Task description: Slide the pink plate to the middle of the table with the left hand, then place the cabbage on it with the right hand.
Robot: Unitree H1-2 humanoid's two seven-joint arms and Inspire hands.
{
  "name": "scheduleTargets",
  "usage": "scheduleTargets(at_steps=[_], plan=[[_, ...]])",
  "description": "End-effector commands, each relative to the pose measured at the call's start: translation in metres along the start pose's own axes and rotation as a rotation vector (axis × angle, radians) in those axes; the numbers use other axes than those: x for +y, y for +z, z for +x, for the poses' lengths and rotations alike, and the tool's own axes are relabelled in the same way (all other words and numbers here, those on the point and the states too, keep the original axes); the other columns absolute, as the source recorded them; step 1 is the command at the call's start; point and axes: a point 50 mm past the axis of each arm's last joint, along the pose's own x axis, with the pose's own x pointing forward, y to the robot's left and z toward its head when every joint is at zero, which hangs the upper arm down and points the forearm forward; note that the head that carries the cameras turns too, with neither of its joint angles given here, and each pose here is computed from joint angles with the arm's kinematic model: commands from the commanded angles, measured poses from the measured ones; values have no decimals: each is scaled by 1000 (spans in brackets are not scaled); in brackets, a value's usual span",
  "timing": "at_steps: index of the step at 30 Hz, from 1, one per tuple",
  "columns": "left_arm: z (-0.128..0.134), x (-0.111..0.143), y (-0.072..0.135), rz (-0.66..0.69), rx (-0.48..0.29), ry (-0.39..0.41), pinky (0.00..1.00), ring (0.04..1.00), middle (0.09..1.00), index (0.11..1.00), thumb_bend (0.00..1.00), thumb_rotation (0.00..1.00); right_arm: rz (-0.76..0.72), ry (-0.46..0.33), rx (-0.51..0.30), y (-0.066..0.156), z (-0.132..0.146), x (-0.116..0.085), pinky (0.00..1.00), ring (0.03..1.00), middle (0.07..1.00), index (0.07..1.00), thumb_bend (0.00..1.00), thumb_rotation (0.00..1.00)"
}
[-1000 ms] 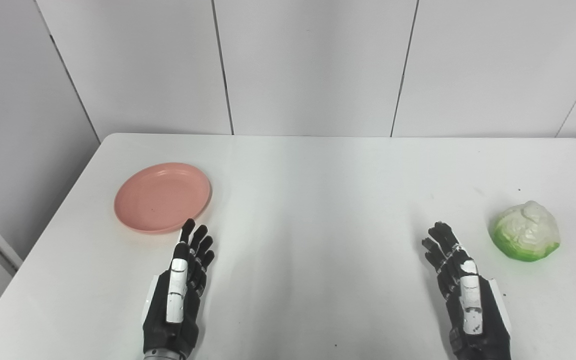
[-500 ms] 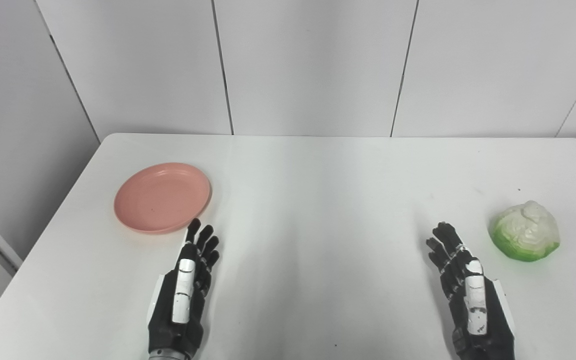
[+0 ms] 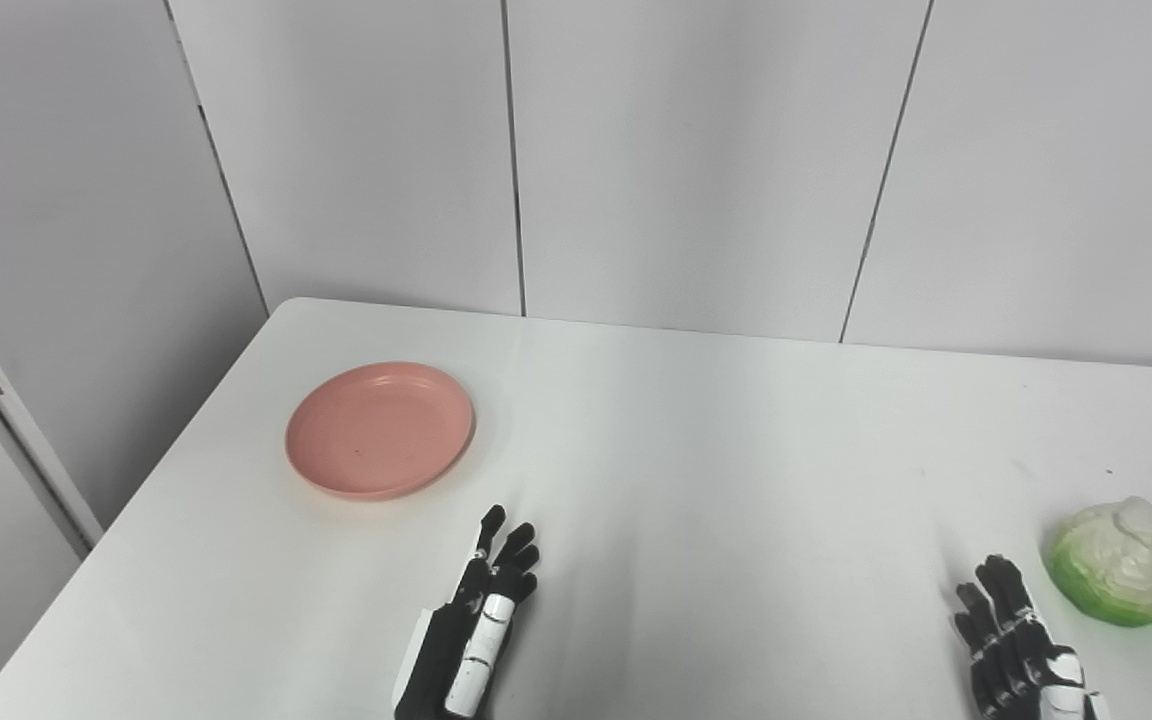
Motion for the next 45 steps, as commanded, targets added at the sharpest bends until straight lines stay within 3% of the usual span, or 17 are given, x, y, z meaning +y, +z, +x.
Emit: scheduleTargets(at_steps=[1,6,10,14,17,20,23,26,29,34,37,42,45], plan=[[-24,11,-6,15,10,30,932,934,936,982,758,776,-11,-25,53,-11,-32,-11,1000,984,984,949,873,1000],[-20,14,0,28,-45,33,894,917,917,959,761,763,-6,-24,55,-16,-28,-11,1000,998,999,964,867,1000],[-3,16,28,35,-160,33,855,876,894,943,806,765,-3,-21,59,-19,-26,-11,1000,995,998,962,873,1000],[49,32,89,100,-400,16,829,862,878,906,837,788,3,-19,60,-23,-24,-11,1000,999,999,955,876,1000],[78,42,126,137,-522,20,762,822,847,869,823,827,0,-23,61,-24,-24,-9,1000,997,997,948,872,1000],[109,52,172,162,-638,23,716,778,805,798,844,802,3,-21,60,-23,-23,-8,1000,998,999,952,860,1000],[136,68,204,215,-697,41,689,757,789,761,821,810,2,-21,60,-23,-24,-8,1000,997,996,953,844,995],[162,92,218,294,-685,95,689,746,773,735,804,809,3,-18,60,-24,-24,-8,1000,994,994,954,842,990],[183,117,216,335,-624,149,749,771,785,735,839,813,8,-18,62,-23,-25,-8,1000,998,995,953,842,977],[220,171,201,264,-481,268,803,806,818,757,815,780,-21,-8,52,-21,-28,-9,1000,995,986,941,823,976],[236,198,192,199,-403,318,832,863,860,799,750,809,-20,-5,56,-20,-29,-9,1000,1000,997,948,828,978],[253,228,178,177,-309,362,852,889,893,858,731,805,-31,2,47,-18,-32,-10,1000,1000,999,952,831,995],[256,235,166,178,-254,380,837,893,893,845,730,772,-39,-1,44,-13,-35,-12,1000,1000,1000,959,862,1000]])
